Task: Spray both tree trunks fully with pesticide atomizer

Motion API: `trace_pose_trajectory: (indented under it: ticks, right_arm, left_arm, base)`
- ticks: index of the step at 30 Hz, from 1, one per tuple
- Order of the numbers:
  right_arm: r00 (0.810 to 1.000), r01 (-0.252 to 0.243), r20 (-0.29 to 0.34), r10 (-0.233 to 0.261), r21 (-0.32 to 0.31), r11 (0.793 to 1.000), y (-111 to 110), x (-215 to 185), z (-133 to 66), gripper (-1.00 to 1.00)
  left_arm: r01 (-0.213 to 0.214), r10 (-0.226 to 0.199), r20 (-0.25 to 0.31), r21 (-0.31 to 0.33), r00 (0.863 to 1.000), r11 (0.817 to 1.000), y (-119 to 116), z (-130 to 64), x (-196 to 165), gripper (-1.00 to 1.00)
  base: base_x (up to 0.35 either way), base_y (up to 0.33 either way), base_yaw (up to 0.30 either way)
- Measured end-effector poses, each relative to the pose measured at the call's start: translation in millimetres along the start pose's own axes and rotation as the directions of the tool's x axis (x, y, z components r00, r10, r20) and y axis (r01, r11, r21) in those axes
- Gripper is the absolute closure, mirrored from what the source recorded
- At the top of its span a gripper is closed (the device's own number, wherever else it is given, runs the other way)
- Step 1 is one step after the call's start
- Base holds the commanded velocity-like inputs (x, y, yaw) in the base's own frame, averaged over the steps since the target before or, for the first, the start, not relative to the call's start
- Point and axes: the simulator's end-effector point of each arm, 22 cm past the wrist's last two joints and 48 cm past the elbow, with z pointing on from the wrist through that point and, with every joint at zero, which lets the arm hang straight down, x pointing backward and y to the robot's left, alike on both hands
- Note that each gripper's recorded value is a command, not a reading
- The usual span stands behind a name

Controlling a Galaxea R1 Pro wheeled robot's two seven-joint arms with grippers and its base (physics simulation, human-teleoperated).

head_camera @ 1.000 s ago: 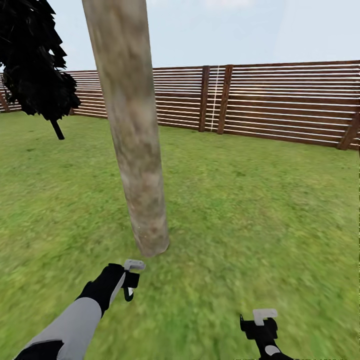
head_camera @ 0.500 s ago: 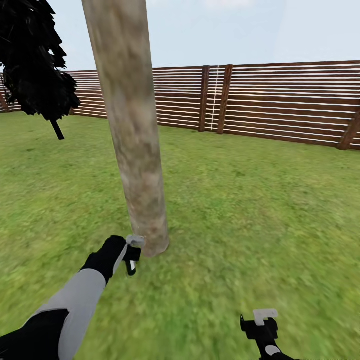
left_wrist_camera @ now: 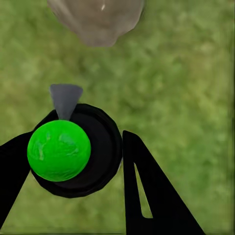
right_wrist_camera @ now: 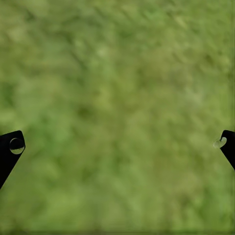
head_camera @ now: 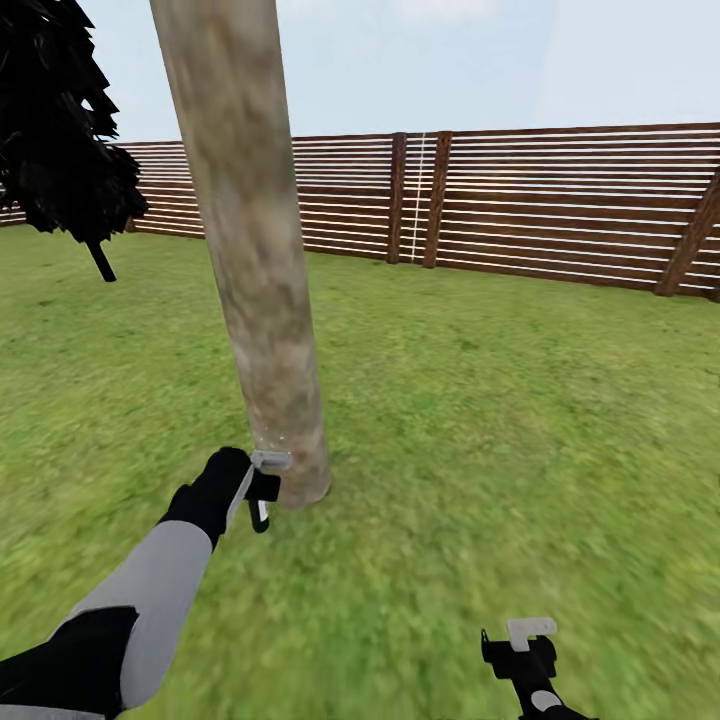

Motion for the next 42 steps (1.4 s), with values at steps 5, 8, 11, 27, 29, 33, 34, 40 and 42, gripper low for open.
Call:
trace_pose_trajectory:
  ticks: [5, 8, 11, 27, 29, 33, 34, 40, 42]
  right_arm:
    - [1.000, 0.000, 0.000, 0.000, 0.000, 1.000, 0, 0, 0.0, -1.00]
    - [1.000, 0.000, 0.000, 0.000, 0.000, 1.000, 0, 0, 0.0, -1.00]
    - [1.000, 0.000, 0.001, 0.000, 0.000, 1.000, 0, 0, -0.1, -1.00]
    - [1.000, 0.000, 0.000, 0.000, 0.000, 1.000, 0, 0, 0.0, -1.00]
    - [1.000, 0.001, 0.000, -0.001, 0.000, 1.000, 0, 0, 0.0, -1.00]
    - [1.000, 0.001, 0.001, -0.001, 0.000, 1.000, 0, 0, 0.1, -1.00]
    - [1.000, 0.002, 0.001, -0.002, -0.001, 1.000, 0, 0, 0.1, -1.00]
    - [1.000, 0.002, 0.002, -0.002, -0.001, 1.000, 0, -1, 0.1, -1.00]
    - [1.000, 0.002, 0.002, -0.002, -0.001, 1.000, 0, -1, 0.0, -1.00]
  left_arm:
    - [0.039, -0.037, 0.028, -0.066, 0.999, 0.997, 45, -28.8, -25, 1.00]
    - [0.043, -0.042, 0.019, -0.022, 0.999, 0.999, 32, -31.9, -27, 1.00]
    - [0.032, -0.032, 0.047, 0.007, 0.998, 0.999, 10, -40.6, -44, 1.00]
    - [0.040, -0.039, 0.047, -0.027, 0.998, 0.999, 31, -47.1, -47, 1.00]
    - [0.039, -0.038, 0.048, -0.032, 0.998, 0.999, 33, -47.6, -48, 1.00]
    - [0.040, -0.039, 0.050, -0.032, 0.998, 0.999, 34, -48.1, -49, 1.00]
    - [0.040, -0.039, 0.050, -0.033, 0.998, 0.999, 34, -48.1, -49, 1.00]
    - [0.041, -0.039, 0.061, -0.028, 0.997, 0.999, 31, -50.3, -52, 1.00]
    - [0.040, -0.038, 0.061, -0.028, 0.997, 0.999, 30, -50.4, -52, 1.00]
  base:
    - [0.000, 0.000, 0.000]
    - [0.002, 0.000, 0.000]
    - [0.148, -0.091, 0.040]
    - [0.087, -0.112, 0.057]
    - [0.000, -0.273, 0.000]
    - [-0.015, -0.274, 0.000]
    - [-0.056, -0.274, 0.000]
    - [0.018, -0.274, 0.027]
    - [0.141, -0.260, 0.203]
